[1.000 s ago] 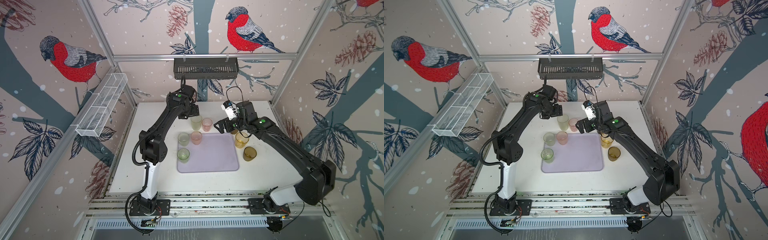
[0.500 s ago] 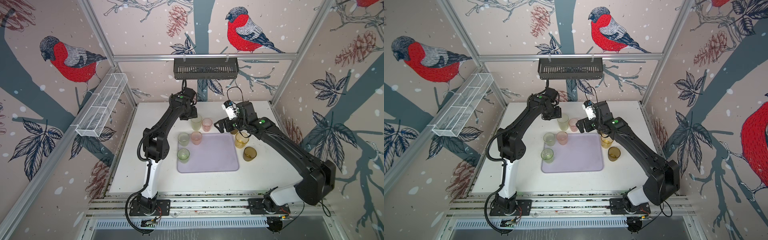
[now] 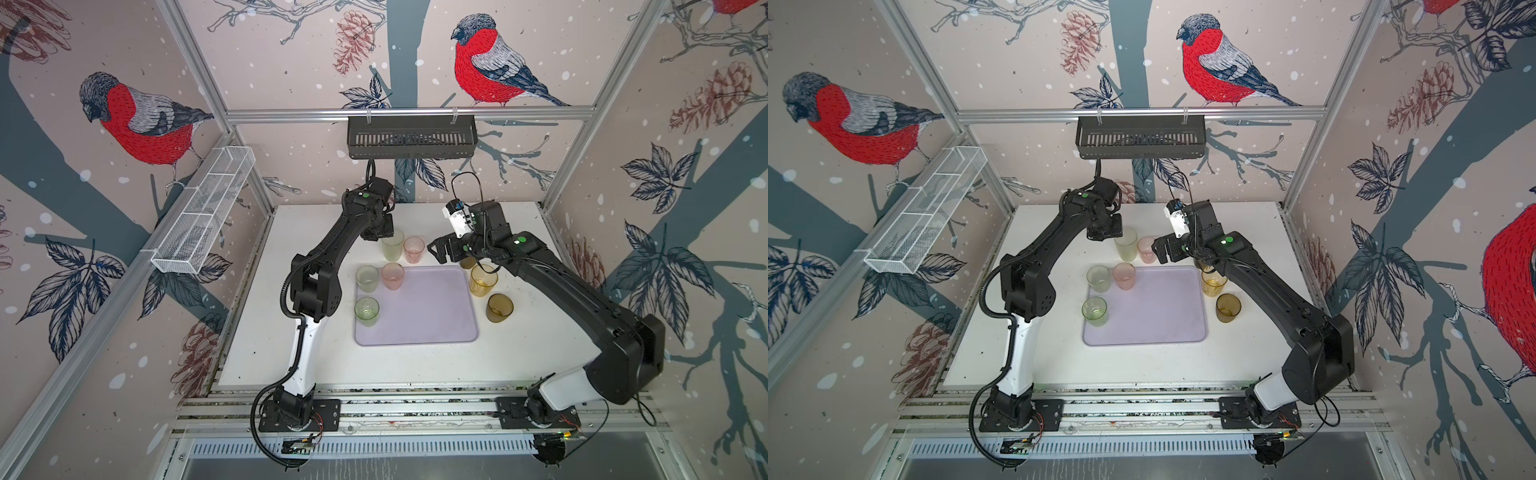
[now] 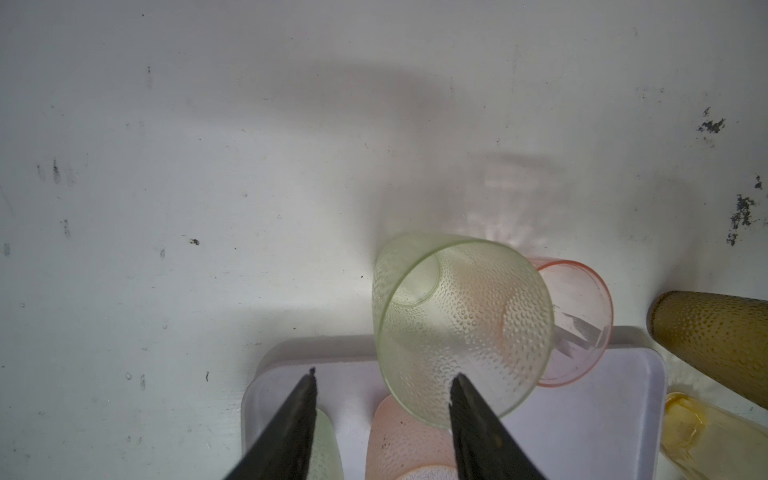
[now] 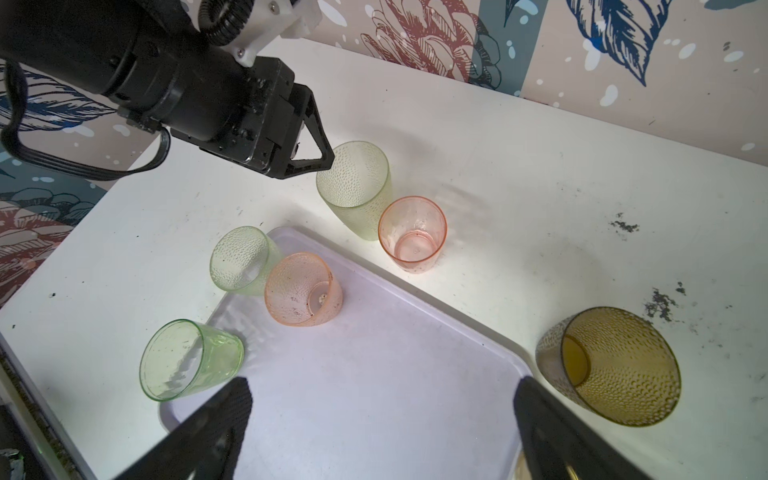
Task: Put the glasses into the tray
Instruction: 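Lower the left gripper over the rim of the tall pale green cup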
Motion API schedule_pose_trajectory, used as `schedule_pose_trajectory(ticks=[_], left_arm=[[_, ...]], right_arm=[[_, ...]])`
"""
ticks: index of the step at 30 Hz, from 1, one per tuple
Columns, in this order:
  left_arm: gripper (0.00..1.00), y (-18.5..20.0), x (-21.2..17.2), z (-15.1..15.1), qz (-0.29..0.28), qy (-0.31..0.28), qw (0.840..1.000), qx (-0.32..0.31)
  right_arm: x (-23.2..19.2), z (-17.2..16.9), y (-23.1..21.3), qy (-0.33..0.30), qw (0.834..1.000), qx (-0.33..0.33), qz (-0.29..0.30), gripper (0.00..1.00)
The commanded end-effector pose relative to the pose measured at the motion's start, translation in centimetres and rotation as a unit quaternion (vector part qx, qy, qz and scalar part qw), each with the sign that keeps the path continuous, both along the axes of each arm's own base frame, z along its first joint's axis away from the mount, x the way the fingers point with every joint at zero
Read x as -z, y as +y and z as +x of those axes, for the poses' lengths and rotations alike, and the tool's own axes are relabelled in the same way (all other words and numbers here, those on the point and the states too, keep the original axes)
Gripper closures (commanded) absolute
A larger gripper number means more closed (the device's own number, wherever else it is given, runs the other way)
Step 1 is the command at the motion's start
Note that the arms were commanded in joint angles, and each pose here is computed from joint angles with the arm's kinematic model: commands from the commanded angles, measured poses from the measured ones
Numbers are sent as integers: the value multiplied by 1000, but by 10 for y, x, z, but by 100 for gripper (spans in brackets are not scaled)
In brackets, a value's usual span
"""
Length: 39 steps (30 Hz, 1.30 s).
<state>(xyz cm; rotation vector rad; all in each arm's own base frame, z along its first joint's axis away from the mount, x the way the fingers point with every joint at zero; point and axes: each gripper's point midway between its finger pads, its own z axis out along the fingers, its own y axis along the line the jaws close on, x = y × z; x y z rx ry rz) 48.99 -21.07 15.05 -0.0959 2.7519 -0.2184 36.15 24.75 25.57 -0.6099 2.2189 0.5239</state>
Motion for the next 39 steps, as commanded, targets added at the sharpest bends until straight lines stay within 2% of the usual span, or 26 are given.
schedule_pose_trajectory(ticks=[1, 24, 39], left_arm=[[49, 2, 0, 4, 3, -5, 1000, -1], [66, -4, 13, 11, -3, -4, 1000, -2], [72, -4, 17, 14, -1, -4, 1000, -4]], right_arm=[[-1, 1, -4, -3, 1000, 10, -5, 0], [-3, 0, -8, -9, 1000, 18, -2, 0], [-2, 2, -10, -8, 1000, 19, -3, 0]])
